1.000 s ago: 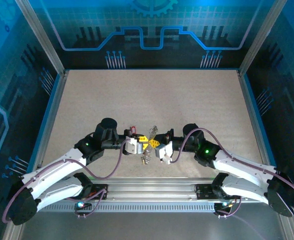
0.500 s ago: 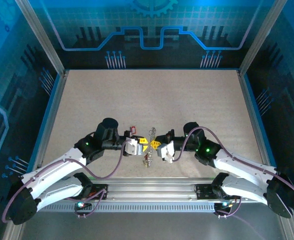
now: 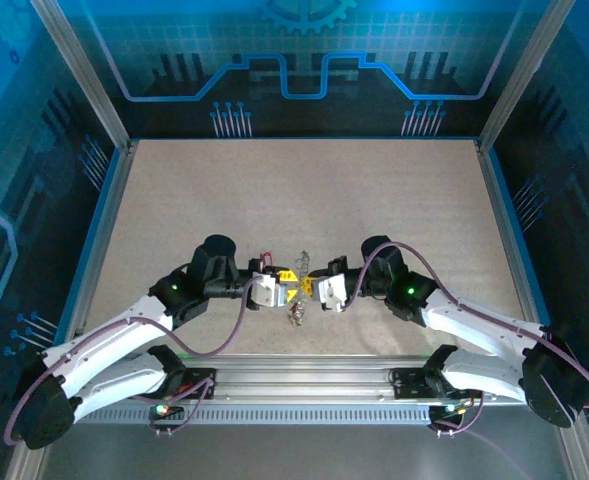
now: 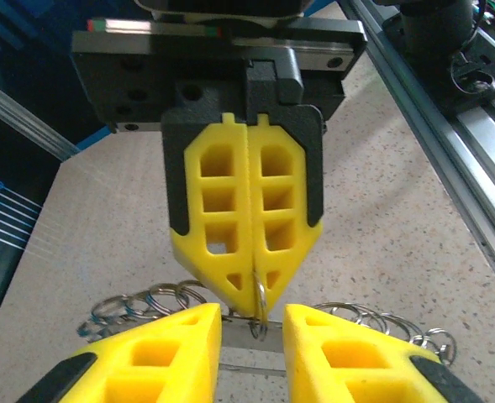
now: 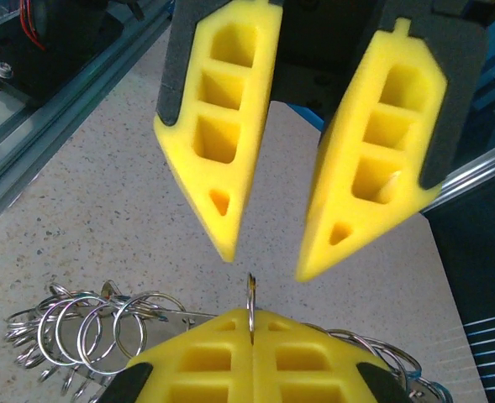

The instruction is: Put the keys on the keyring

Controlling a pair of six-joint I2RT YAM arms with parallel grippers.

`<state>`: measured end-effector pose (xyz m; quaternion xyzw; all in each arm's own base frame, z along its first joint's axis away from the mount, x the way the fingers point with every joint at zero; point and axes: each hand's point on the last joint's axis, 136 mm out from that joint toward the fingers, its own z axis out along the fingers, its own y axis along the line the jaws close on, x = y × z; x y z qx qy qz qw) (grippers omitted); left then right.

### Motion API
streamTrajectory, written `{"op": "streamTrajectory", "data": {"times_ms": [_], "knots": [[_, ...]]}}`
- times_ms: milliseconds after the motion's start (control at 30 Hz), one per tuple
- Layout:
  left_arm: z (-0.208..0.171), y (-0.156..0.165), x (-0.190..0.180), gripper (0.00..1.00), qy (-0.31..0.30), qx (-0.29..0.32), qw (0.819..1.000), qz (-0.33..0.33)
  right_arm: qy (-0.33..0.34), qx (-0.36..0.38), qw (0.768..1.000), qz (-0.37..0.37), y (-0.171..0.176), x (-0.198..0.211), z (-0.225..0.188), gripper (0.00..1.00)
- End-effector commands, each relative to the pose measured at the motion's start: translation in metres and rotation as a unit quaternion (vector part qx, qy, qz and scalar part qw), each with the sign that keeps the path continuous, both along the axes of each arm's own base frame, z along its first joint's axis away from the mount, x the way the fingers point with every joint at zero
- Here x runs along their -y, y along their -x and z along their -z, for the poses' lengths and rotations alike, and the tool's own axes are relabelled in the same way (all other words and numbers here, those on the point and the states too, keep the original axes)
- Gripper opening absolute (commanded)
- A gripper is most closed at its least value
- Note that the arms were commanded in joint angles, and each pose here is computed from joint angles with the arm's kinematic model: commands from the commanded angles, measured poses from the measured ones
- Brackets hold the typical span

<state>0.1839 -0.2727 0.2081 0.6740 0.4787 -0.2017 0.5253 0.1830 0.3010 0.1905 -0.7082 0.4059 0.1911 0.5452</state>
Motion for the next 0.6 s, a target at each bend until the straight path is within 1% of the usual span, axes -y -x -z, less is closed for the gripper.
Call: {"op": "streamTrajectory", "data": {"times_ms": [0,100,400,567], "knots": [[-0.009,-0.003,0.002,0.27,0.014,0.006,1.0,-0.009,-0.029,0.002,1.0,-0.005,-0.002,-0.005,-0.024,0.0],[-0.007,-0.001,0.003,0.25,0.012,-0.001,1.0,-0.002,-0.03,-0.004,1.0,-0.005,-0.003,-0.006,-0.024,0.0],[0.0,-0.003,0.006,0.25,0.001,-0.003,1.0,-0.006,-0.031,-0.016,0.999,0.005,-0.005,-0.005,-0.026,0.0],[0.003,-0.006,0.006,0.2,-0.014,0.003,1.0,-0.016,-0.034,-0.022,0.999,0.009,-0.004,-0.004,-0.026,0.0]]}}
